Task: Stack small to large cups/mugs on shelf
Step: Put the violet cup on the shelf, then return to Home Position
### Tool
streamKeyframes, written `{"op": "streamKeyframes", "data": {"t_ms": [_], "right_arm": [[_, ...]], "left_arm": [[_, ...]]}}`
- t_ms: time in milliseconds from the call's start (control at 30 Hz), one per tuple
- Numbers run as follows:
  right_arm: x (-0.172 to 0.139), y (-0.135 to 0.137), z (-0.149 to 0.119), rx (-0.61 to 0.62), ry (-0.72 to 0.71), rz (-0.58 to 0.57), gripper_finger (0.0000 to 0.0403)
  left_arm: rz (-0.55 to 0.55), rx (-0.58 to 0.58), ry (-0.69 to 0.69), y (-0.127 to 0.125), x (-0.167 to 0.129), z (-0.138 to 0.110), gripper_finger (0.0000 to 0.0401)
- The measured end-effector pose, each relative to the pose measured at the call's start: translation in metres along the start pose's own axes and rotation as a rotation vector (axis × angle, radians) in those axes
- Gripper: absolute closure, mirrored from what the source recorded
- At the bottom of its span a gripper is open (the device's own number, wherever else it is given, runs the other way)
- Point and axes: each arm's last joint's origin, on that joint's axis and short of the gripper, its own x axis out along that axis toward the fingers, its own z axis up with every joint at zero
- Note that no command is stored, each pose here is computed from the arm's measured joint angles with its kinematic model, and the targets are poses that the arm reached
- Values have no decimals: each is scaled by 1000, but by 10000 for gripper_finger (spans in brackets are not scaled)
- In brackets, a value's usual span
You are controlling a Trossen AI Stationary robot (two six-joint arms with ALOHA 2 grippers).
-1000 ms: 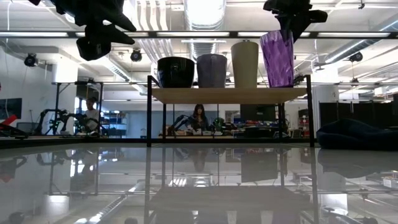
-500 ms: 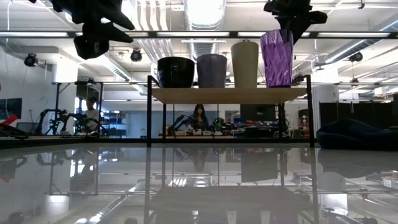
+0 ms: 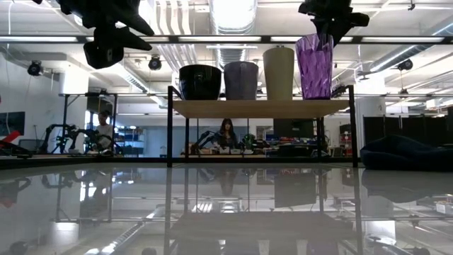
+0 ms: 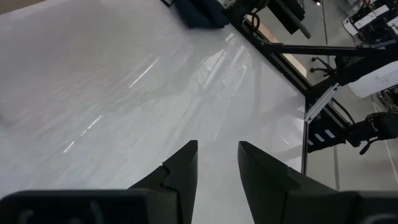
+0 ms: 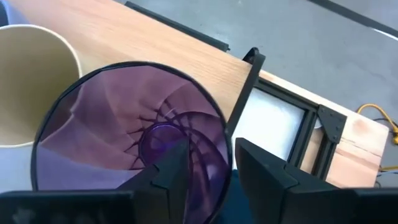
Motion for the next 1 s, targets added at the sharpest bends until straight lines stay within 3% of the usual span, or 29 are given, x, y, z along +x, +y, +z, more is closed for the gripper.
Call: {"op": "streamKeyframes", "data": {"t_ms": [1000], "right_arm": [[-2,-2,0,-8,-18,-12,265]], "left_arm": [[12,4,14,1,4,-2,301]]}}
